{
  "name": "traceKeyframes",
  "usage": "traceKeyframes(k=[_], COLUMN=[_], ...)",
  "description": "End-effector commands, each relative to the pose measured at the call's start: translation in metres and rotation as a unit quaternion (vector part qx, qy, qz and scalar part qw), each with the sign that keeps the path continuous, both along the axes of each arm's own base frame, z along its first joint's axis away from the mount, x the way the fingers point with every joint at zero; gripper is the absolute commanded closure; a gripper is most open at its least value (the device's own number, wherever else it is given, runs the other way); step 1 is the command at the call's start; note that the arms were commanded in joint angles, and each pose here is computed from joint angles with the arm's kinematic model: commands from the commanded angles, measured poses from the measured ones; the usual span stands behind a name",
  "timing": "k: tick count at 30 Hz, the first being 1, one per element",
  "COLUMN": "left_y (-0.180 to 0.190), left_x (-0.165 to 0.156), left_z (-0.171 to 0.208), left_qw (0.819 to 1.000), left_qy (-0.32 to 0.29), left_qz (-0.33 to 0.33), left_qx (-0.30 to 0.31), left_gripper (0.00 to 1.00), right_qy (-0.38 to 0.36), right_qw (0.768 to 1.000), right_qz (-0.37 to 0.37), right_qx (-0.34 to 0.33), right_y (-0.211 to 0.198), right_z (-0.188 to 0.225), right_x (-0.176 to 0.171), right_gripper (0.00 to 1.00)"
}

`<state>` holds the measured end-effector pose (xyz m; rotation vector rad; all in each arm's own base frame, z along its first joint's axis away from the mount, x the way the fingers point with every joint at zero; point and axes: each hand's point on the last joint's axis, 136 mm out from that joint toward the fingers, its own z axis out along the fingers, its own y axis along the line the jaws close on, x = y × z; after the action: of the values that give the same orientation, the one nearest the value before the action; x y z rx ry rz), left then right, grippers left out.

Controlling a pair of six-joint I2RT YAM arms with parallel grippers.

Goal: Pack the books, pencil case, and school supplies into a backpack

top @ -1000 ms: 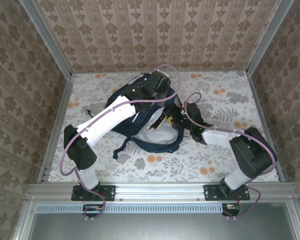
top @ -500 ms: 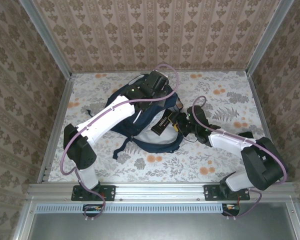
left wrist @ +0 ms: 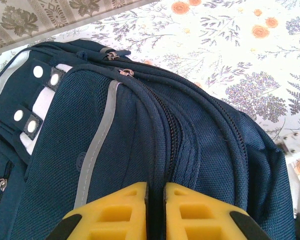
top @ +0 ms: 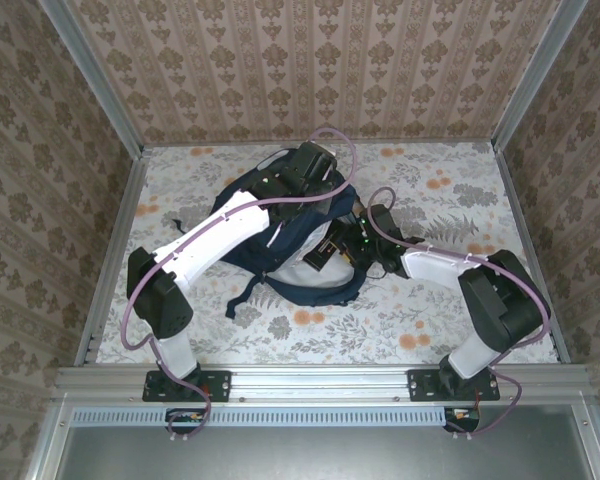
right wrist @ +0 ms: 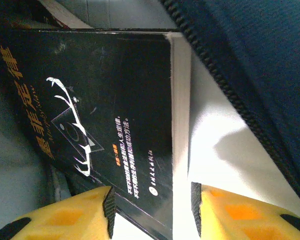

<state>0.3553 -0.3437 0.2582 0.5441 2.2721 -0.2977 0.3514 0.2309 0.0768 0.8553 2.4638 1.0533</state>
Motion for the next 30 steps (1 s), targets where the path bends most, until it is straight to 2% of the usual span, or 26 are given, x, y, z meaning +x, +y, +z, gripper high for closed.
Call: traceKeyframes(k=[1, 5, 9, 12, 18, 21, 24, 30], left_y=[0.004, 0.003, 0.002, 0.000, 0.001, 0.005, 0.012, 0.028], left_x=[0.004, 0.003, 0.002, 0.000, 0.000, 0.002, 0.005, 0.013], left_z=[0.033, 0.032, 0.030, 0.023, 0.019, 0.022, 0.025, 0.019], left_qw=[0.998, 0.998, 0.998, 0.998, 0.997, 0.996, 0.995, 0.989], left_qy=[-0.026, -0.023, -0.016, -0.005, 0.008, 0.010, 0.017, 0.047], left_qz=[0.016, 0.015, 0.019, 0.020, 0.030, 0.036, 0.045, 0.062], left_qx=[-0.049, -0.051, -0.058, -0.067, -0.077, -0.083, -0.093, -0.125], left_gripper=[0.86, 0.86, 0.86, 0.86, 0.85, 0.79, 0.70, 0.65], right_qy=[0.011, -0.002, -0.069, -0.090, -0.092, -0.088, -0.083, -0.056], right_qw=[0.999, 0.997, 0.984, 0.976, 0.976, 0.978, 0.981, 0.989], right_qz=[0.030, 0.054, 0.083, 0.092, 0.085, 0.077, 0.066, 0.016], right_qx=[0.011, 0.058, 0.143, 0.176, 0.179, 0.173, 0.160, 0.139], right_y=[0.015, 0.035, 0.062, 0.075, 0.082, 0.076, 0.062, 0.013], right_z=[-0.006, 0.000, 0.029, 0.038, 0.034, 0.032, 0.032, 0.030], right_x=[0.002, 0.012, 0.031, 0.040, 0.054, 0.051, 0.038, 0.005], right_gripper=[0.56, 0.61, 0.67, 0.68, 0.71, 0.70, 0.68, 0.63])
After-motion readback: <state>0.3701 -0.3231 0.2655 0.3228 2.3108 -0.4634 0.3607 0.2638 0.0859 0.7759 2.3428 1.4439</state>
